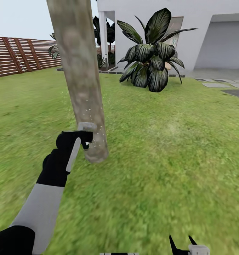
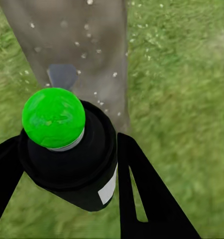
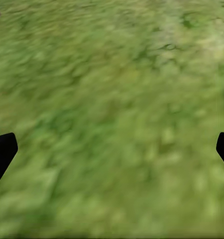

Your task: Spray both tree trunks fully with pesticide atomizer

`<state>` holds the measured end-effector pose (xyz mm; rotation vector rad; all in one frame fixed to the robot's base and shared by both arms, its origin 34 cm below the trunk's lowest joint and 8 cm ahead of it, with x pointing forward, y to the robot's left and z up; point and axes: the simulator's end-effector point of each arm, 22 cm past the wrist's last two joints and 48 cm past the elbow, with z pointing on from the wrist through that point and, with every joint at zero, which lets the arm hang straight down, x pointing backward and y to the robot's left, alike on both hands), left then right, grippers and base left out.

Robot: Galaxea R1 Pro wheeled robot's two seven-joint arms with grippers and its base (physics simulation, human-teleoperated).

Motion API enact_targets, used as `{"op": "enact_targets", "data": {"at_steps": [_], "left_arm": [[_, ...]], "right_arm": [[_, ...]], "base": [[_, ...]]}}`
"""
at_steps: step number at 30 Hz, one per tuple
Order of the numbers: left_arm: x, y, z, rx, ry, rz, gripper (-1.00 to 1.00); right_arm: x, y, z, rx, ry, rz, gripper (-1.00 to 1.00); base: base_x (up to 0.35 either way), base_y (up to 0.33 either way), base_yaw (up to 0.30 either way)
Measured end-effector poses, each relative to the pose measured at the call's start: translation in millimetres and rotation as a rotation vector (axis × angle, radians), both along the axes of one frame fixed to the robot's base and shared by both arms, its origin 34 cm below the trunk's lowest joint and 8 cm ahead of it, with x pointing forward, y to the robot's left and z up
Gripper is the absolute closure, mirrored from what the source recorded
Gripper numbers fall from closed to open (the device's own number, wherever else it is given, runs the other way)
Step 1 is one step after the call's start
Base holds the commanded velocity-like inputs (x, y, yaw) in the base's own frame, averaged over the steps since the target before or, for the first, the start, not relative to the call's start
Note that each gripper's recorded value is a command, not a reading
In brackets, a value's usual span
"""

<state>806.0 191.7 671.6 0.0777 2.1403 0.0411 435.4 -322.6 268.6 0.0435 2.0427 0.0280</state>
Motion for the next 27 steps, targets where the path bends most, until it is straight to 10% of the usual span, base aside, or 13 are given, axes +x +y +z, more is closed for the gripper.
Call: {"op": "enact_targets", "data": {"at_steps": [8,13,18,27], "left_arm": [[3.0,46.2,5.1,-0.053,-0.010,0.098,1.00],[-57.6,53.0,-112.9,-0.023,0.169,0.124,1.00],[-91.4,86.5,-156.9,0.046,0.128,0.261,1.00],[-125.6,84.5,-237.1,0.058,0.162,0.284,1.00]], "right_arm": [[0.0,0.0,-0.1,0.000,0.000,0.000,-1.00],[-1.4,0.4,-0.8,0.001,0.003,0.001,-1.00],[-3.5,0.3,-1.4,0.001,0.006,0.000,-1.00],[-2.8,0.1,-0.8,0.000,0.003,-0.002,-1.00]], "base": [[-0.001,0.000,0.000],[0.000,0.000,0.000],[0.000,-0.078,0.000],[0.028,-0.262,0.000]]}}
